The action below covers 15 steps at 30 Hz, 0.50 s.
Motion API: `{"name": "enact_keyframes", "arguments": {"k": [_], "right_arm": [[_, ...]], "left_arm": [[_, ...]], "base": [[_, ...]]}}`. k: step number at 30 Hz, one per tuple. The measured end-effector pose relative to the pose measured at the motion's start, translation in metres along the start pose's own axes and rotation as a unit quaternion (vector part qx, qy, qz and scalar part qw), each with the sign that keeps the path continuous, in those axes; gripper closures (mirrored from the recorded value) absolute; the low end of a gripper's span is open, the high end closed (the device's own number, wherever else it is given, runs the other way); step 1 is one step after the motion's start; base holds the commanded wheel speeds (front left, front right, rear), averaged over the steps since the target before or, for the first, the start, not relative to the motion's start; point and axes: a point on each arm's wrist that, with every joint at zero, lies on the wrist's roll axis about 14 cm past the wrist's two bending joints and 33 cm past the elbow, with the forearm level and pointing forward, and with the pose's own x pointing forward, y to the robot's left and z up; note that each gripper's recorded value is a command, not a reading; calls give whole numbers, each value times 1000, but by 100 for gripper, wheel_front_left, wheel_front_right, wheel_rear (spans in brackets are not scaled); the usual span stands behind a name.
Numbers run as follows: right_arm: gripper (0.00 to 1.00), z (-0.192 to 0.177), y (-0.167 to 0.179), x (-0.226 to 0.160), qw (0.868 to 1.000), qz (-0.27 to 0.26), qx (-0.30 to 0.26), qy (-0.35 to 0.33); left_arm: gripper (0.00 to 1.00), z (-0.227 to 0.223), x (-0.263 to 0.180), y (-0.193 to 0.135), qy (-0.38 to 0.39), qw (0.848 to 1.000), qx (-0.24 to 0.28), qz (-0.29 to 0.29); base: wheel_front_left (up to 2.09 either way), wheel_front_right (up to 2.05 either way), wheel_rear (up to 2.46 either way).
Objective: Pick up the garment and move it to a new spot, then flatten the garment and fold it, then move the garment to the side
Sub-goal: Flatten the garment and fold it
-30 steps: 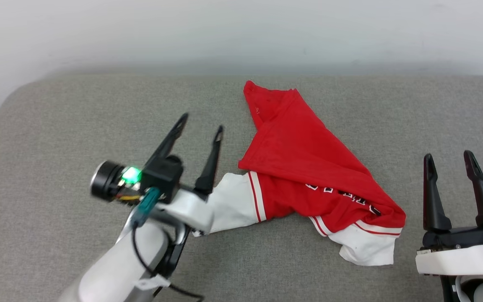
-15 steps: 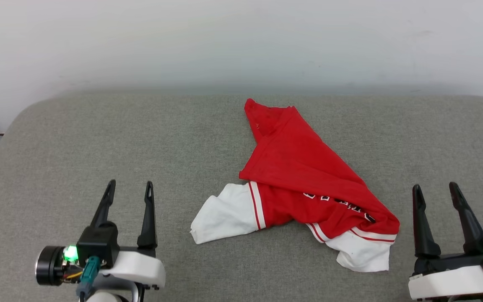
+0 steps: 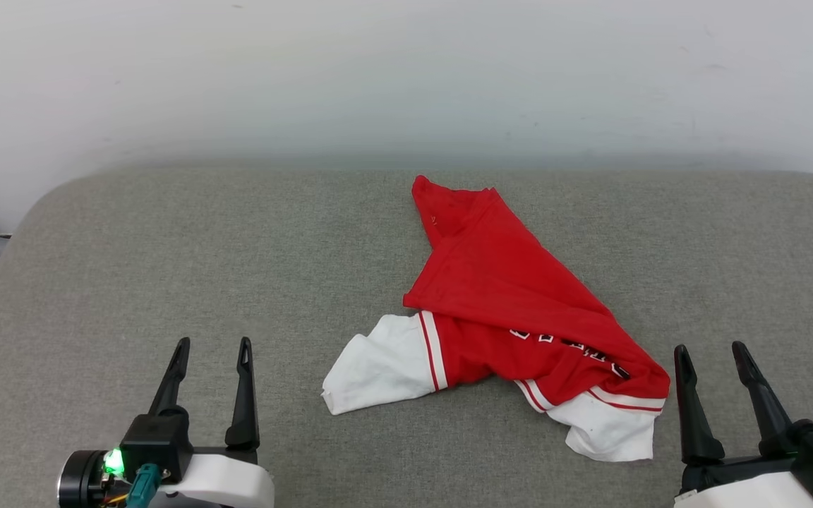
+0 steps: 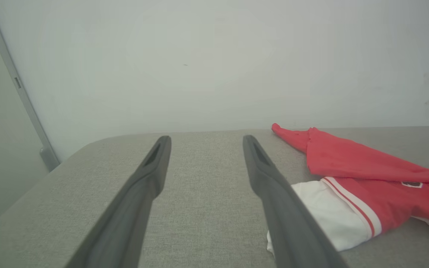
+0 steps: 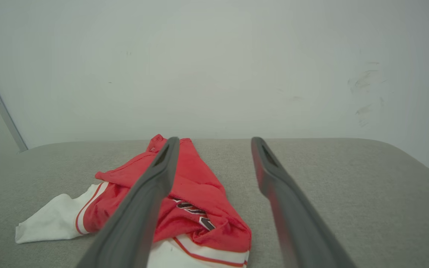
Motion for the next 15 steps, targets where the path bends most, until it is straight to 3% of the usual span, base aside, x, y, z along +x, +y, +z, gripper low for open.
{"name": "enact_keyframes", "arguments": {"k": [15], "right_arm": [[0, -1, 4, -1, 1000, 5, 3, 1]], "left_arm": [[0, -5, -8, 7, 6, 1000, 5, 6]], "base": [[0, 0, 0]]}}
